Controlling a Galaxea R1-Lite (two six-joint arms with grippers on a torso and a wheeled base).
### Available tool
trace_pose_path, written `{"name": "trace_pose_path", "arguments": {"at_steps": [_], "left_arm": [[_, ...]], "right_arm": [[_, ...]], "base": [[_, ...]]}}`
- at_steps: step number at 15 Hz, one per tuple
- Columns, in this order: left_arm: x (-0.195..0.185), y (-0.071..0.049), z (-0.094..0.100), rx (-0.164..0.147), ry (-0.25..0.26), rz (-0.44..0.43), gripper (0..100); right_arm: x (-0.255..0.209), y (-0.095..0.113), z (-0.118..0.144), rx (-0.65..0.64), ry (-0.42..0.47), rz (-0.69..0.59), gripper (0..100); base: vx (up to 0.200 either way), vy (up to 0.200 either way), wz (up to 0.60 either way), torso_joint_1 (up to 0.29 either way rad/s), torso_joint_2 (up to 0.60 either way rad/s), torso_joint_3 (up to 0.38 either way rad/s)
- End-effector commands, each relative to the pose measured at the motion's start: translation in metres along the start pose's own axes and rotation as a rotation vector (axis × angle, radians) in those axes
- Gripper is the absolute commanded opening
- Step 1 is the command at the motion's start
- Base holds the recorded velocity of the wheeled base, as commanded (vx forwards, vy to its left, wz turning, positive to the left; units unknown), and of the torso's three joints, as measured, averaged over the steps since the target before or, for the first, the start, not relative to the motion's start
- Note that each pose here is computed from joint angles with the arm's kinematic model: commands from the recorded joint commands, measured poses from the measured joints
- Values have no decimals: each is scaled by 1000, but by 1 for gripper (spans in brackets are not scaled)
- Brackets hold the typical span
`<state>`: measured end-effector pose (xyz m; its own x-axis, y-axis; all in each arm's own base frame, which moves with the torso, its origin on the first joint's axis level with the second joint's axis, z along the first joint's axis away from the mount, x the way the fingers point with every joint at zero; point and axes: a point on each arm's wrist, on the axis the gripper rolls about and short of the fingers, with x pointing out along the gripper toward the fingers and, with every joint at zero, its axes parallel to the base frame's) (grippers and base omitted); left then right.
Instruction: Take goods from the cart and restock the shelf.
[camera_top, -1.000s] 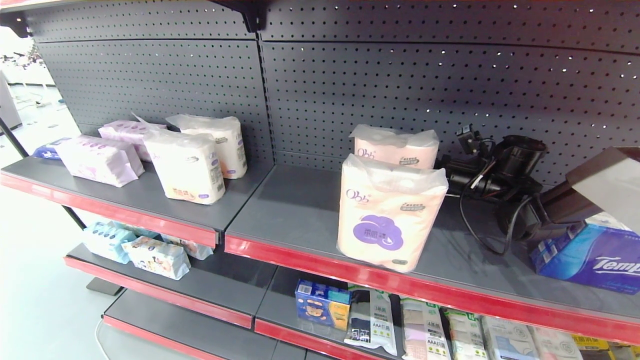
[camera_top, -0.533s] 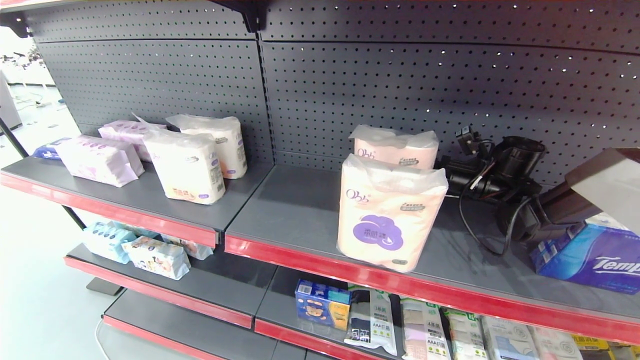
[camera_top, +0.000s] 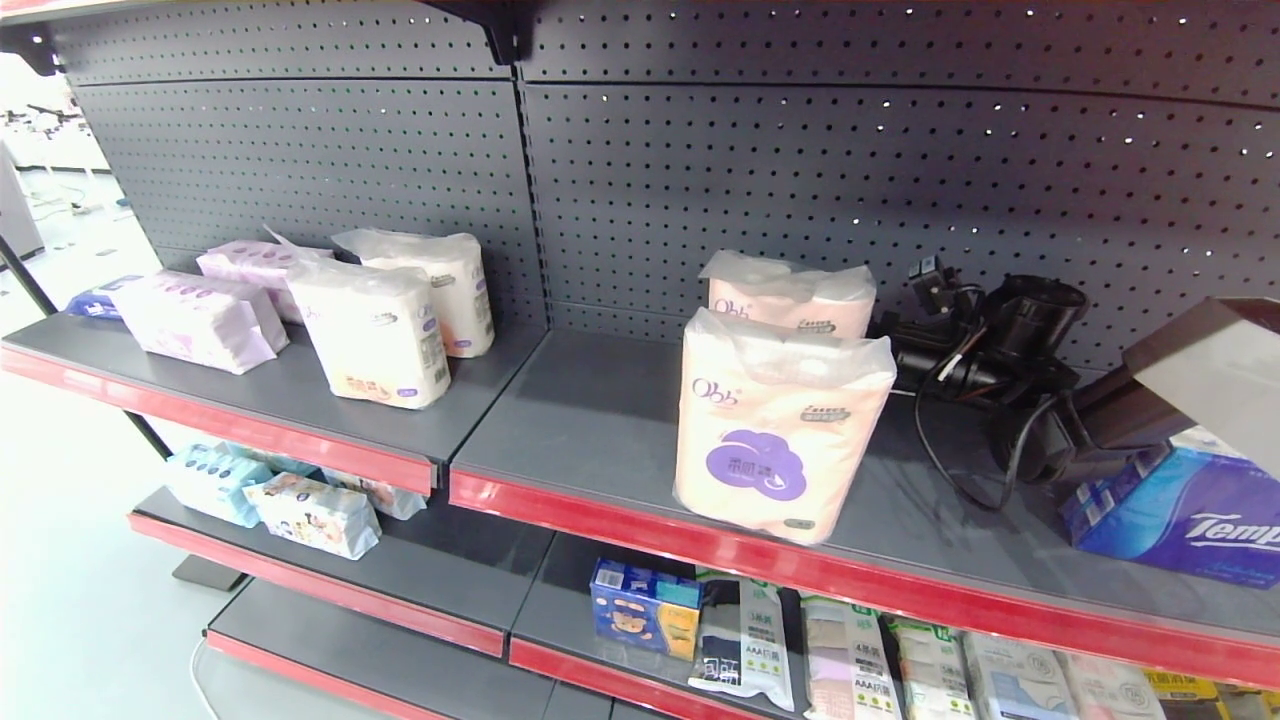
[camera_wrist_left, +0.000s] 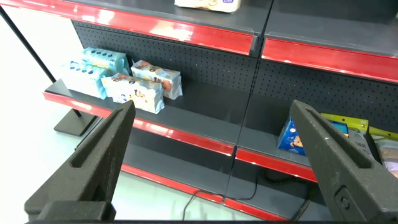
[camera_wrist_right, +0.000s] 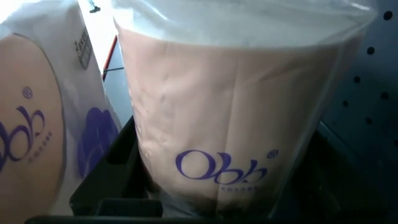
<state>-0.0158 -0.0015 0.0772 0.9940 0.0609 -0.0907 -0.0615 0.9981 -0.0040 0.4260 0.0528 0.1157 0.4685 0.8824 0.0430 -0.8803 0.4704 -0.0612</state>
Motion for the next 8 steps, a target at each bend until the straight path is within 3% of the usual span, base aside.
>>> {"name": "trace_pose_path", "arguments": {"at_steps": [1, 8], "left_arm": [[0, 0, 0, 0, 0, 0, 100], [0, 0, 0, 0, 0, 0, 100]], "right_arm": [[1, 0, -2, -1, 3, 2, 0], [3, -4, 0, -47, -7, 5, 0]], "base": [[0, 0, 0, 0, 0, 0], [0, 0, 0, 0, 0, 0]]}}
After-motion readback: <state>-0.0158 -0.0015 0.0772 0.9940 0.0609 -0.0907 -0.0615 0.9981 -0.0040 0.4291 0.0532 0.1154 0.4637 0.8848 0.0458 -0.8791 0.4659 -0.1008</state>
